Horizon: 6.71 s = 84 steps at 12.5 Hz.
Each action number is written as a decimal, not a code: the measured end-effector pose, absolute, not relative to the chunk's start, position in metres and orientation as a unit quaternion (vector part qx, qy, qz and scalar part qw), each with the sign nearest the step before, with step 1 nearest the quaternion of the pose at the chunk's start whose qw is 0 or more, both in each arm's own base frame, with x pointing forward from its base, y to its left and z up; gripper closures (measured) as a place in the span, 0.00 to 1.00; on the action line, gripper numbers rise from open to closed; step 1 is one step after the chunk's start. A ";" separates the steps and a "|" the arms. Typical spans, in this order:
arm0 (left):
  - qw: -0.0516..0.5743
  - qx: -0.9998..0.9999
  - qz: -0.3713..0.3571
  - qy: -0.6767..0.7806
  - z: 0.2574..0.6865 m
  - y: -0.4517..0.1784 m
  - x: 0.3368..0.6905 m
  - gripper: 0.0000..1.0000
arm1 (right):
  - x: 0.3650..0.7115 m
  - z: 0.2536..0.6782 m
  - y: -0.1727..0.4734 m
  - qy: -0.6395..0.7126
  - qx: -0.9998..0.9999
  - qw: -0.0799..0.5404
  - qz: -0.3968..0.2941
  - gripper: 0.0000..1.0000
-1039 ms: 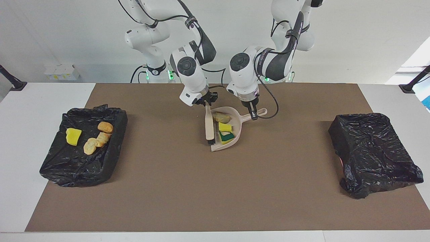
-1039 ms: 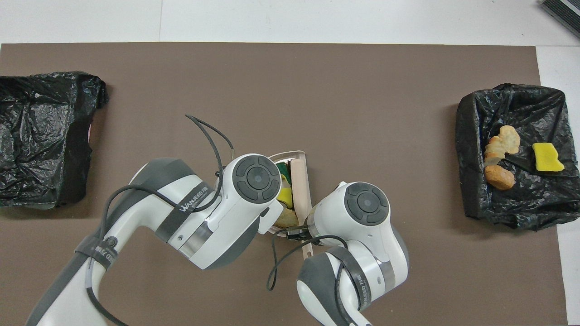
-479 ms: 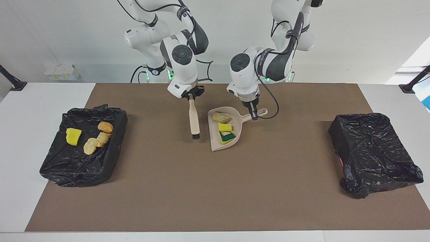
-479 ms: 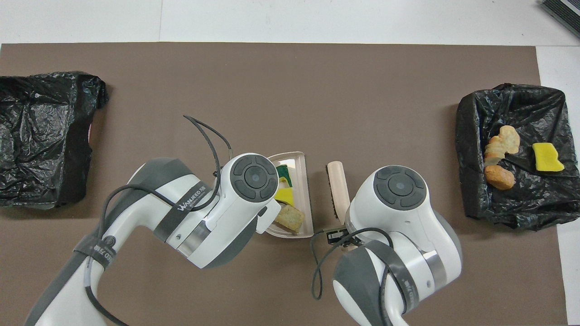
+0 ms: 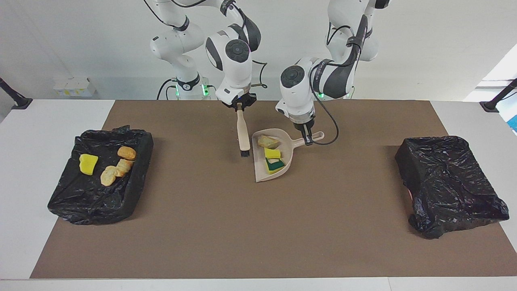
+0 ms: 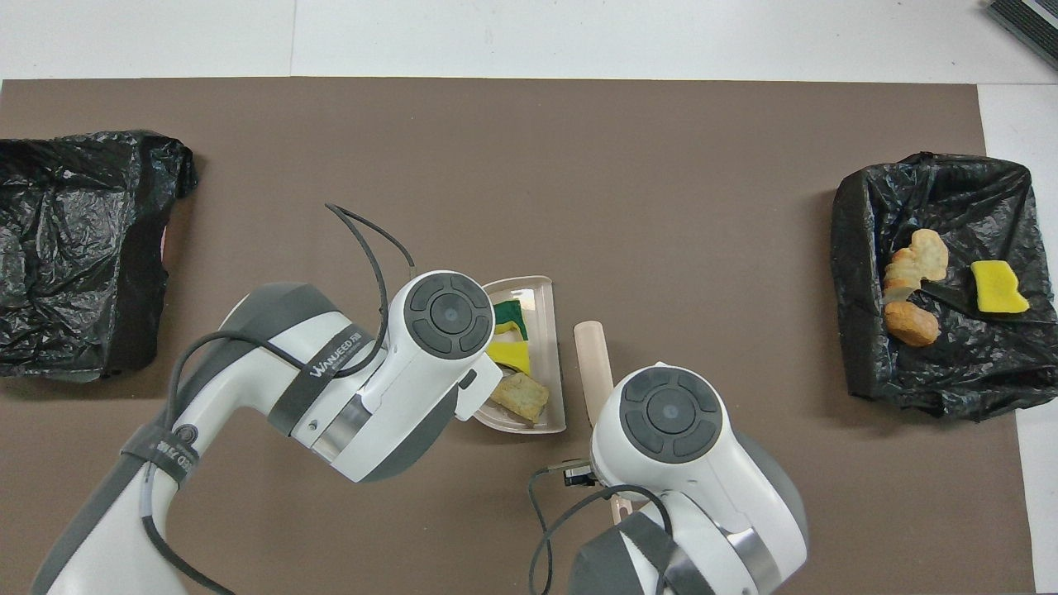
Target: Sweep and dump trash in bin
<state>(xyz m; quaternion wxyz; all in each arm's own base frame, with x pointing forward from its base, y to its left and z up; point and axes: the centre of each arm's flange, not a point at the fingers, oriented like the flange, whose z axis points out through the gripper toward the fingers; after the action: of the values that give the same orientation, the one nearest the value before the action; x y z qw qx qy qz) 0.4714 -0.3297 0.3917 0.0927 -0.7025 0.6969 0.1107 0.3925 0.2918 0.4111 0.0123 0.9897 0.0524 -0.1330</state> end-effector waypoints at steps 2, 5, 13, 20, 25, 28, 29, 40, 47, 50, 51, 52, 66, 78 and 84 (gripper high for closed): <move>0.088 -0.701 0.108 0.700 0.392 -0.323 0.477 0.69 | 0.388 0.405 0.298 0.057 0.991 0.008 -0.124 0.74; 0.060 -0.703 0.100 0.702 0.396 -0.280 0.506 0.69 | 0.386 0.401 0.300 0.058 0.991 0.007 -0.120 0.74; 0.068 -0.733 0.025 0.676 0.483 -0.078 0.584 0.69 | 0.356 0.386 0.347 0.034 0.994 -0.012 -0.104 0.74; 0.057 -0.749 -0.021 0.660 0.533 0.098 0.595 0.69 | 0.314 0.325 0.410 0.015 0.993 -0.004 -0.114 0.66; 0.062 -0.735 -0.014 0.675 0.545 0.198 0.583 0.69 | 0.347 0.369 0.404 -0.004 0.992 -0.006 -0.126 0.05; 0.084 -0.714 0.012 0.695 0.553 0.237 0.580 0.69 | 0.386 0.419 0.380 -0.007 0.991 -0.008 -0.132 0.00; 0.100 -0.705 0.041 0.701 0.555 0.245 0.582 0.69 | 0.402 0.440 0.366 0.003 0.991 -0.007 -0.134 0.00; 0.212 -0.653 0.149 0.712 0.536 0.270 0.627 0.69 | 0.520 0.575 0.129 0.146 0.986 0.023 -0.072 0.00; 0.264 -0.629 0.214 0.699 0.540 0.247 0.638 0.69 | 0.537 0.592 -0.013 0.132 0.989 0.026 -0.059 0.00; 0.292 -0.608 0.242 0.698 0.547 0.227 0.644 0.69 | 0.537 0.600 -0.040 0.106 0.993 0.026 -0.050 0.00; 0.300 -0.601 0.254 0.696 0.552 0.219 0.645 0.69 | 0.537 0.605 -0.042 0.093 0.994 0.027 -0.045 0.00; 0.308 -0.598 0.266 0.691 0.556 0.211 0.645 0.69 | 0.538 0.611 -0.041 0.069 0.996 0.028 -0.038 0.00; 0.409 -0.500 0.346 0.680 0.579 0.144 0.637 0.69 | 0.548 0.613 -0.024 -0.016 1.000 -0.007 0.002 0.00; 0.500 -0.463 0.349 0.643 0.566 0.086 0.635 0.69 | 0.548 0.614 -0.016 -0.010 1.000 -0.007 0.002 0.00; 0.437 -0.546 0.269 0.662 0.580 0.035 0.624 0.69 | 0.548 0.614 -0.016 -0.010 1.000 -0.007 0.002 0.00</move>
<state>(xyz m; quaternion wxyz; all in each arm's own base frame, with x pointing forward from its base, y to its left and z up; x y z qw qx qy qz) 0.6235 0.0351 0.5799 0.4367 -0.5462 0.6621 0.2694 0.5479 -0.0161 0.6141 -0.0066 0.9999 -0.0099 0.0023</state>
